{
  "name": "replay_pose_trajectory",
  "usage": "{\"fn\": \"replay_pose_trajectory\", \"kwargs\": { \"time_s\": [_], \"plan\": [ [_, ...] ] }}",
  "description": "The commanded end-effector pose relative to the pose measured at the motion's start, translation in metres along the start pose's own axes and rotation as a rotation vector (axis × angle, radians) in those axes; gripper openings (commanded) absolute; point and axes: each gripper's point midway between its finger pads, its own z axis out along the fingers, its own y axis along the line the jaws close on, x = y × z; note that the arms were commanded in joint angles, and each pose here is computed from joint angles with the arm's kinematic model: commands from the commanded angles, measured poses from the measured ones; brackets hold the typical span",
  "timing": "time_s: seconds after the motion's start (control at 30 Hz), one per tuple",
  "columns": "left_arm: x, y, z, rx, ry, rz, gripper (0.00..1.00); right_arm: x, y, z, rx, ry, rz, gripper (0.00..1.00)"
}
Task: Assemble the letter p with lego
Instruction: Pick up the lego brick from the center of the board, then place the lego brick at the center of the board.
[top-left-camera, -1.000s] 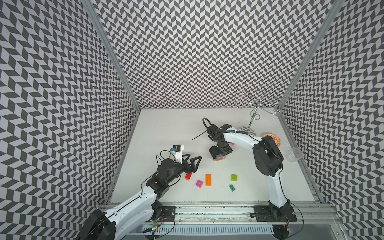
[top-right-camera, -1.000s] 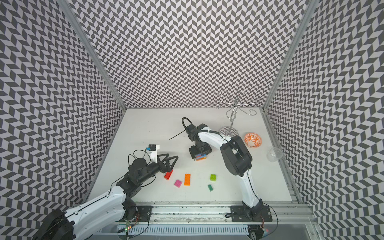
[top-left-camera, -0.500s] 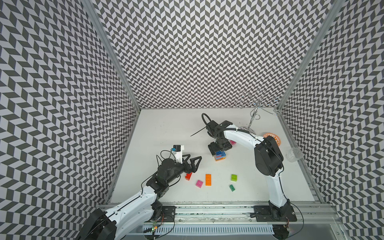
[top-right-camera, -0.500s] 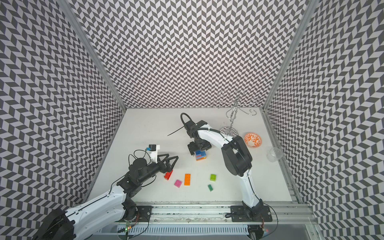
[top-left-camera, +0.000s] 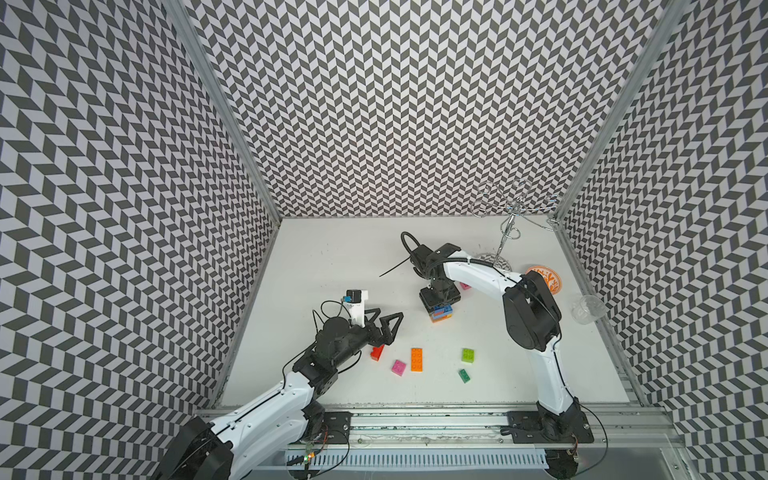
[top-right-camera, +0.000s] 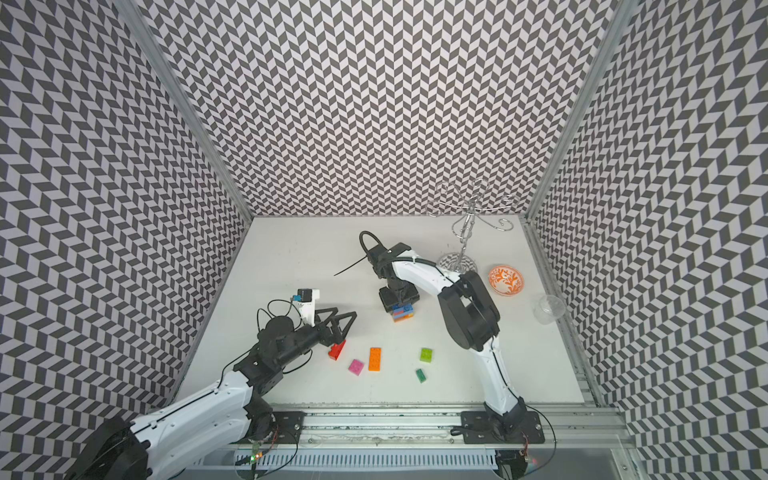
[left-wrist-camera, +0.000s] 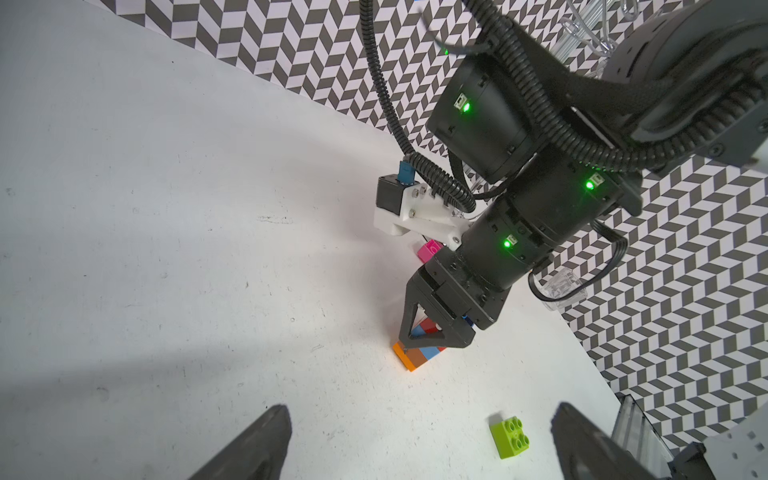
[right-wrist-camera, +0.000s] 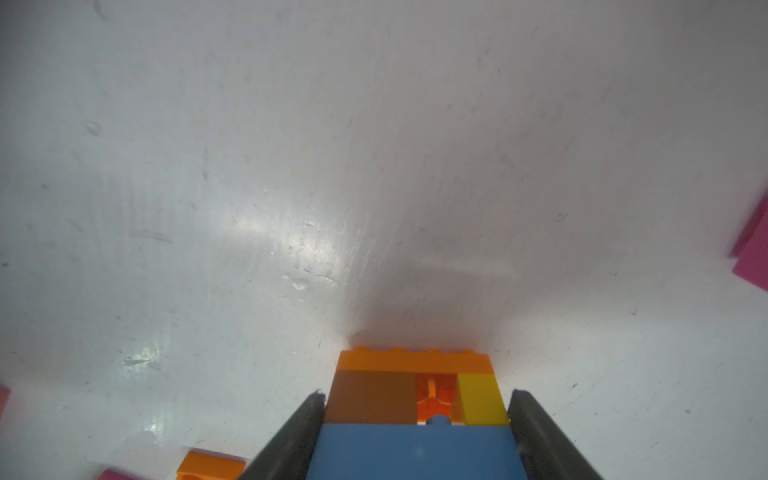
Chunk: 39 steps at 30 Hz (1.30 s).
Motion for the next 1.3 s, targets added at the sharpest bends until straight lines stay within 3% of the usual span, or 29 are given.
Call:
{"fn": "replay_pose_trajectory", "kwargs": {
  "time_s": [0.0,0.2,0.37,0.5,0.67,0.9,1.07,1.27],
  "plan": [
    [-0.002,-0.001,0.000,-0.003,-0.004,0.019,1.00,0.008,0.002,0.005,0.017,0.027,-0.011,0.62],
    [-0.001,0.000,0.000,-0.006,0.001,0.018,1.00,0.007,0.004,-0.004,0.013,-0.003,-0.015,0.49],
    [-0.001,0.001,0.000,-0.013,-0.003,0.020,1.00,-0.009,0.006,-0.028,-0.008,-0.129,-0.003,0.35],
    [-0.001,0.003,0.000,-0.020,-0.006,0.020,1.00,-0.033,0.008,-0.047,-0.029,-0.289,0.022,0.37],
    [-0.004,0.004,-0.003,-0.030,-0.025,0.021,1.00,-0.067,-0.002,-0.063,-0.020,-0.583,0.104,0.39],
    [-0.007,0.006,-0.007,-0.042,-0.049,0.022,1.00,-0.087,-0.022,-0.073,0.009,-0.932,0.221,0.36],
    [-0.010,0.006,-0.010,-0.048,-0.065,0.024,1.00,-0.089,-0.021,-0.063,0.051,-1.033,0.245,0.37],
    [-0.014,0.006,-0.013,-0.056,-0.082,0.027,1.00,-0.090,-0.016,-0.028,0.069,-1.012,0.255,0.43]
  ]
}}
